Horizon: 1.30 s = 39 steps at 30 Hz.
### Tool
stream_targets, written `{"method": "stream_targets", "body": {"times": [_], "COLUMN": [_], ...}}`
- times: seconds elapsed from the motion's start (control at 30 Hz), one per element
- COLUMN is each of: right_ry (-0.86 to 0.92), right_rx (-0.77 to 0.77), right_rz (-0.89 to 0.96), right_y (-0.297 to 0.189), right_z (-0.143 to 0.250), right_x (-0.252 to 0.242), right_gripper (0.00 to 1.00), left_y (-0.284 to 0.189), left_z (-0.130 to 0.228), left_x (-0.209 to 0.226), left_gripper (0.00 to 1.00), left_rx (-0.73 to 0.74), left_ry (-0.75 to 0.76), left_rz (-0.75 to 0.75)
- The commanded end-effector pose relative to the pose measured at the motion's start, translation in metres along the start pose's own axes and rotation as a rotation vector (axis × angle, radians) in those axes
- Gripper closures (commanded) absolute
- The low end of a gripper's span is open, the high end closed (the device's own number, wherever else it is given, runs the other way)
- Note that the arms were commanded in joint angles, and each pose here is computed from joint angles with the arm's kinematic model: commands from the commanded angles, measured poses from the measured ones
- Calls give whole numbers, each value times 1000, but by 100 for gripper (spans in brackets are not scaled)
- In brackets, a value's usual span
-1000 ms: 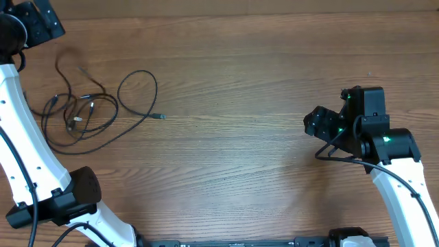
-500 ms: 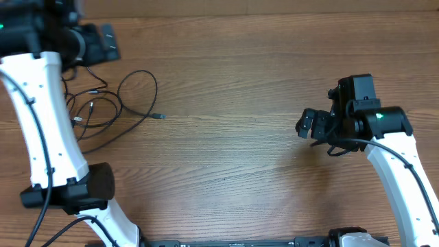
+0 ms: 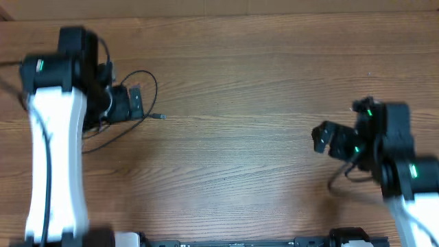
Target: Untangle cables
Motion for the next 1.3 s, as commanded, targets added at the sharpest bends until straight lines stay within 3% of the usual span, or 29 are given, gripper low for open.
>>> {"method": "stream_targets", "body": {"times": [0.0,0.2,0.3,0.57,0.97,1.13,1.27], "right_ry": [-14,-33,-36,-36,-46,-101,-175], "right_rx": [-107,-295,-320,-317,-320,-469,-711], "right_rz": [12,-6,-10,-9,1,33,42], "right_y": [-13,-46,-51,-50,-51,-63,-67], "right_z": [24,44,45,45,46,39,37], "right_x": [-3,0,0,0,-1,-2,-1], "right_gripper": [0,0,0,0,0,0,0], "left_y": [-27,-38,-42,-34,-27,-27,-27], "left_z": [40,85,106,149,159,159,159], "left_x": [16,35,43,61,66,66,66], "left_gripper": [1,0,0,0,1,1,0], "left_rx": [-208,-590,-670,-554,-466,-466,-466], "left_ry": [-6,-31,-27,-33,-38,-38,-38], "left_rz": [56,220,256,204,164,164,164]}}
Point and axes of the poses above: each gripper's point midway between its finger pads, its own y axis out along the fingers, its own x axis along the line the jaws close on, z = x × y, the point moved 9 cm from there along -y, back along the fingers, and after that the axes turned 13 degrees about -y, right-handed, at the moved point
